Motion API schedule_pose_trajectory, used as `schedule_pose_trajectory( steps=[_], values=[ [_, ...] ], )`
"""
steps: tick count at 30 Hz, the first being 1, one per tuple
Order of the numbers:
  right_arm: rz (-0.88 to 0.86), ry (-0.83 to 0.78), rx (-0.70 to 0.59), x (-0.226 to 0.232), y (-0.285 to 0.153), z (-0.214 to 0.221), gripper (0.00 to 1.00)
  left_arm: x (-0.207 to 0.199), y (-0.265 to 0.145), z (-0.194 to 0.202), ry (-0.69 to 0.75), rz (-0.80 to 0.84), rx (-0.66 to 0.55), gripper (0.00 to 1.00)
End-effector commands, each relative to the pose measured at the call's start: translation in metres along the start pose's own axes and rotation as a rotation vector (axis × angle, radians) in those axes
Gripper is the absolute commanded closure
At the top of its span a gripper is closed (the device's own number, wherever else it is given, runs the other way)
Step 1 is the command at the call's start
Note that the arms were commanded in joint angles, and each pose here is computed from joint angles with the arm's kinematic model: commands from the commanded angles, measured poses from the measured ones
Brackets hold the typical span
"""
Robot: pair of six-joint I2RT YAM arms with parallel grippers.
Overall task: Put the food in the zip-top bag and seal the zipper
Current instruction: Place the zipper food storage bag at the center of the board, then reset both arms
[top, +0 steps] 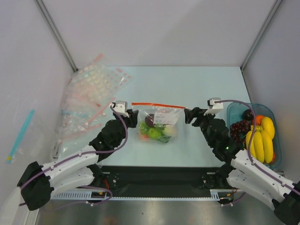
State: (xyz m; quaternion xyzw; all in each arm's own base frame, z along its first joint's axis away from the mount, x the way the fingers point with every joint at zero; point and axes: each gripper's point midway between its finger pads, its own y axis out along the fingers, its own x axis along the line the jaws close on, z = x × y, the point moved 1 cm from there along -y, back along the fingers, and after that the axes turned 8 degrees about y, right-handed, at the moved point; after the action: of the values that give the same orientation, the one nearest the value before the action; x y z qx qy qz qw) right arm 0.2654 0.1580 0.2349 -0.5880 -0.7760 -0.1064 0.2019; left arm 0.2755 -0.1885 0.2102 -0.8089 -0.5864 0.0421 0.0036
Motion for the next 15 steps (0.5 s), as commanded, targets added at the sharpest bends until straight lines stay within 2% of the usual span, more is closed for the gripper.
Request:
schedule_pose_trajectory(
  steps=[1,2,4,6,7,9,10,15],
  values=[
    [0.068,0.064,-0.133,-0.01,0.002,-0.026,0.2,-0.008,0.008,-0.039,-0.04,0.038,-0.094,0.54],
    [0.062,0.07,-0.147,-0.01,0.0,-0.03,0.16,-0.01,0.007,-0.039,-0.036,0.051,-0.084,0.41],
    [0.069,0.078,-0.155,-0.012,-0.002,-0.03,0.07,-0.011,0.004,-0.043,-0.04,0.06,-0.08,0.29],
    [0.104,0.111,-0.169,-0.018,-0.005,-0.033,0.0,-0.008,-0.004,-0.045,-0.055,0.062,-0.075,0.25],
    [0.109,0.137,-0.167,-0.018,-0.005,-0.033,0.0,-0.006,-0.007,-0.047,-0.065,0.056,-0.077,0.16],
    [0.144,0.15,-0.159,-0.021,-0.004,-0.034,0.0,-0.002,-0.018,-0.049,-0.092,0.061,-0.088,0.09],
    [0.163,0.159,-0.155,-0.023,-0.004,-0.034,0.0,-0.002,-0.022,-0.052,-0.105,0.071,-0.101,0.02],
    [0.348,0.227,-0.132,-0.037,0.002,-0.036,0.0,-0.003,-0.038,-0.058,-0.164,0.119,-0.14,0.0]
  ],
)
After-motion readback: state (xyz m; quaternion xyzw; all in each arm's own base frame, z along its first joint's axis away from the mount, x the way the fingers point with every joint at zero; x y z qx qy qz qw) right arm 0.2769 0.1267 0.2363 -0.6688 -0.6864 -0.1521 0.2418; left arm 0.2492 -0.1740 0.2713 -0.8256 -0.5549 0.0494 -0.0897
